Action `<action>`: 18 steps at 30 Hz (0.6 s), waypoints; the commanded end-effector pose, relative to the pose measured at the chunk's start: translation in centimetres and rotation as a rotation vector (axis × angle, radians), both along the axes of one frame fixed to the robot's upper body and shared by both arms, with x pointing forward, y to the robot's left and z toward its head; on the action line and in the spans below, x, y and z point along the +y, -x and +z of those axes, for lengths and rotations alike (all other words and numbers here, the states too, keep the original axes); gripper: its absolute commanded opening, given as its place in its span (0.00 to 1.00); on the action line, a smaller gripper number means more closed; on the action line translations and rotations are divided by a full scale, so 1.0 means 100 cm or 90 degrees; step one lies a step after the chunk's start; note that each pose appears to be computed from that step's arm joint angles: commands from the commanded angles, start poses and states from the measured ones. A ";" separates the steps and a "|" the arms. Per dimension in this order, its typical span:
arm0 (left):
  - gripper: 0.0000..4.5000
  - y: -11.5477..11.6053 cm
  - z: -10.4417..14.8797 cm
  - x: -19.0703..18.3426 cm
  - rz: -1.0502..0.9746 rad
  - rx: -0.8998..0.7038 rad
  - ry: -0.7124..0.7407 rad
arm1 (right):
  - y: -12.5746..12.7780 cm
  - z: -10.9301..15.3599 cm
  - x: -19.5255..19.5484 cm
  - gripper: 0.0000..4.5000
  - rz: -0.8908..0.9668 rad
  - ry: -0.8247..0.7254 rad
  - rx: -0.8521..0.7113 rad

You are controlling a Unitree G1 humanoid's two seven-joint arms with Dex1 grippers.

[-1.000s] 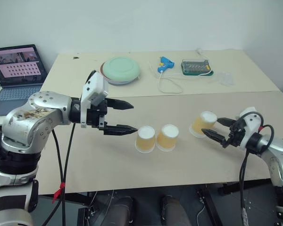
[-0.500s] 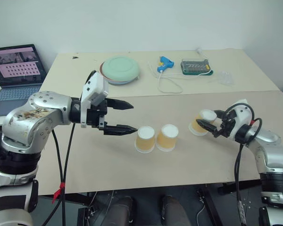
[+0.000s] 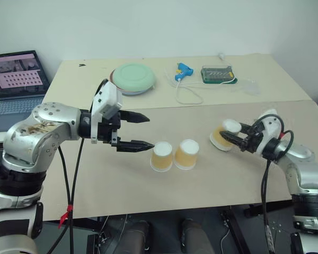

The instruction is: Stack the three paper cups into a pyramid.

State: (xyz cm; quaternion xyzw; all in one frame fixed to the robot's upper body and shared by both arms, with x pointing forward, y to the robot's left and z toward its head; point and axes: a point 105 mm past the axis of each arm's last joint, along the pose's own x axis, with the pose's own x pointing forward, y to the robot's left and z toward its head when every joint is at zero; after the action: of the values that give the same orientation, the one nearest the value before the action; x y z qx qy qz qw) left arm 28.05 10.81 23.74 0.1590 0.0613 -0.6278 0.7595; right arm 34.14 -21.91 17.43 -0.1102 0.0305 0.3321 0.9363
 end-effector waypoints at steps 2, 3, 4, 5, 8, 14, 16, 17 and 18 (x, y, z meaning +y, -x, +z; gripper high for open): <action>1.00 -0.001 0.002 0.004 0.014 -0.019 -0.003 | 0.026 0.101 0.023 0.55 0.144 0.018 -0.126; 1.00 -0.001 0.002 0.005 0.013 -0.020 -0.003 | 0.031 0.111 0.027 0.55 0.177 0.031 -0.128; 1.00 -0.001 0.001 0.004 0.012 -0.019 -0.003 | 0.038 0.122 0.034 0.55 0.223 0.041 -0.125; 1.00 -0.001 0.001 0.004 0.010 -0.018 -0.003 | 0.043 0.131 0.040 0.55 0.268 0.049 -0.116; 1.00 -0.001 0.000 0.003 0.006 -0.017 -0.003 | 0.049 0.144 0.054 0.55 0.352 0.049 -0.091; 1.00 -0.001 0.000 -0.001 -0.003 -0.018 -0.001 | 0.054 0.127 0.097 0.55 0.530 0.082 -0.003; 1.00 0.000 0.000 -0.001 -0.003 -0.018 0.000 | 0.054 0.114 0.106 0.55 0.557 0.103 0.018; 1.00 0.000 0.000 -0.001 -0.003 -0.018 0.000 | 0.053 0.108 0.111 0.55 0.570 0.112 0.026; 1.00 0.001 0.000 -0.001 -0.003 -0.019 -0.002 | 0.053 0.103 0.114 0.55 0.580 0.120 0.028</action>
State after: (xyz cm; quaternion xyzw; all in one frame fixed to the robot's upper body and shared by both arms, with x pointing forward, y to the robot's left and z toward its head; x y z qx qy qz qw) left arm 28.29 10.86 22.80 0.1543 0.0715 -0.6264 0.7608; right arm 29.23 -10.83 27.39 -0.1638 0.0449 0.6995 0.6942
